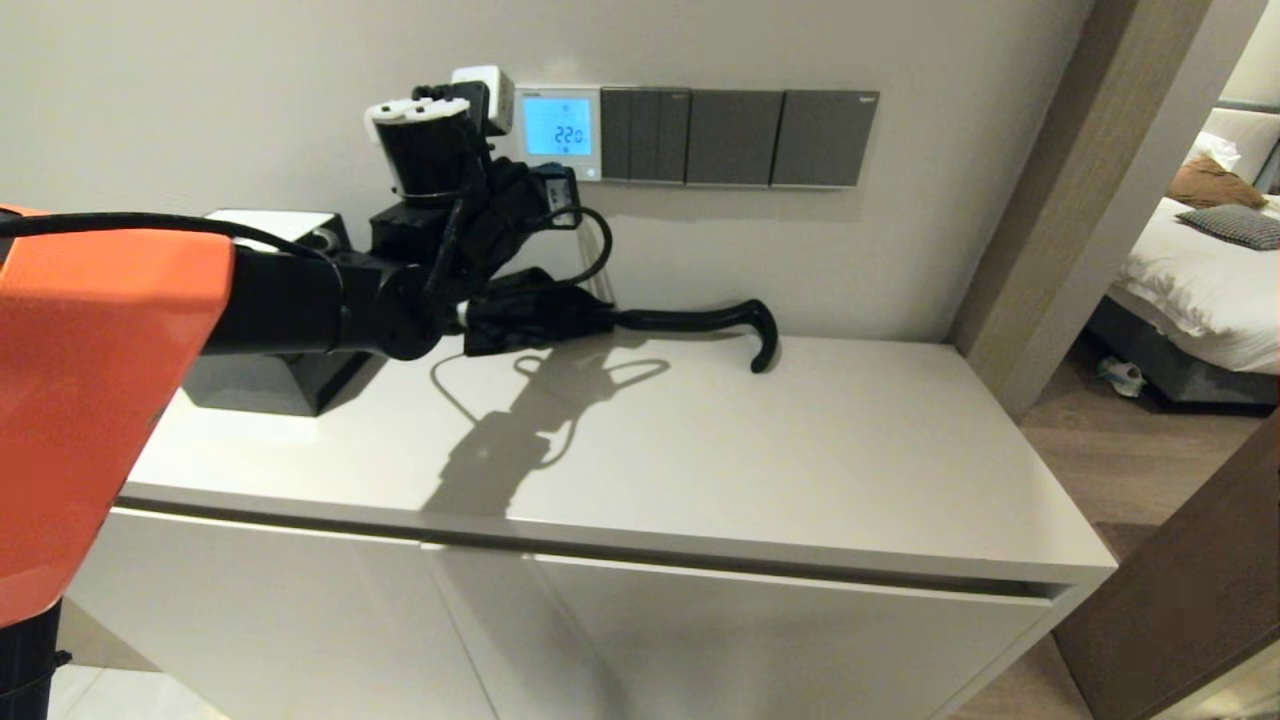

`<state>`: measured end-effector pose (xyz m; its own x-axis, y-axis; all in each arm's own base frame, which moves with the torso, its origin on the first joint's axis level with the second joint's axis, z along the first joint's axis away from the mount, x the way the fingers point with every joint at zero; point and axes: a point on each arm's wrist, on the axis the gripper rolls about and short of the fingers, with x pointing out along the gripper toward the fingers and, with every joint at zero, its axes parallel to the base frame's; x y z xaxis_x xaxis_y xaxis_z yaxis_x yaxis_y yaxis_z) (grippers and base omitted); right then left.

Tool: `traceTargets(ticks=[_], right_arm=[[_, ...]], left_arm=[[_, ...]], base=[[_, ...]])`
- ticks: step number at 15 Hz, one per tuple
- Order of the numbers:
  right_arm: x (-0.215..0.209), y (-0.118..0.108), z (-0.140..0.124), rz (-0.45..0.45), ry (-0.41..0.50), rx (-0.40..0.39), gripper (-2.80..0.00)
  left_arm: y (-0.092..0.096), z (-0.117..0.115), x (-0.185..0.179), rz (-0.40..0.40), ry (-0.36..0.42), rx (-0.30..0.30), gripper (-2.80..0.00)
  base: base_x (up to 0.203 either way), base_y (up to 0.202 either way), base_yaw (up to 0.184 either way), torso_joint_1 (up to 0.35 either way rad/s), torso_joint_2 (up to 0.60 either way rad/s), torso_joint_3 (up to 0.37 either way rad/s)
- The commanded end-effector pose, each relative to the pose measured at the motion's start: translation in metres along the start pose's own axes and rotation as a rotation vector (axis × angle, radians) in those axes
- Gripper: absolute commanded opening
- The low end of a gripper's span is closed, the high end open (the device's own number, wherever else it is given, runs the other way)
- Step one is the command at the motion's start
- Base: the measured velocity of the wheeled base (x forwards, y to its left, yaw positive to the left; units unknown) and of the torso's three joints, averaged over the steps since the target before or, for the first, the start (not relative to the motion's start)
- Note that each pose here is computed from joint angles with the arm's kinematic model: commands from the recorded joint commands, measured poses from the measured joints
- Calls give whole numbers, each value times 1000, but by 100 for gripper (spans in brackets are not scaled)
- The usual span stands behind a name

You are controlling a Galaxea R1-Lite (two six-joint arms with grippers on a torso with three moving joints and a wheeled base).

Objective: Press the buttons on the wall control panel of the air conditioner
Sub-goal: Press the temperature decrease button

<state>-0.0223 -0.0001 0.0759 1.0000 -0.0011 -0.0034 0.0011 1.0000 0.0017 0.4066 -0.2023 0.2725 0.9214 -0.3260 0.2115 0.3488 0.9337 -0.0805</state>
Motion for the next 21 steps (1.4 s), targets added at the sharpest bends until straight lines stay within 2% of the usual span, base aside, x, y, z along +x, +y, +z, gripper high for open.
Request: traceTargets(ticks=[1, 5, 21], right_arm=[[0, 0, -1, 1, 3, 0, -280], [0, 0, -1, 1, 3, 0, -280], [0, 0, -1, 0, 3, 0, -280]], left_arm=[[0, -3, 1, 0, 8, 0, -280], [0, -12, 5, 0, 18, 10, -280], [10, -9, 7, 19, 11, 17, -280]], base=[[0, 0, 0, 0, 0, 0], [0, 0, 0, 0, 0, 0], [0, 0, 0, 0, 0, 0]])
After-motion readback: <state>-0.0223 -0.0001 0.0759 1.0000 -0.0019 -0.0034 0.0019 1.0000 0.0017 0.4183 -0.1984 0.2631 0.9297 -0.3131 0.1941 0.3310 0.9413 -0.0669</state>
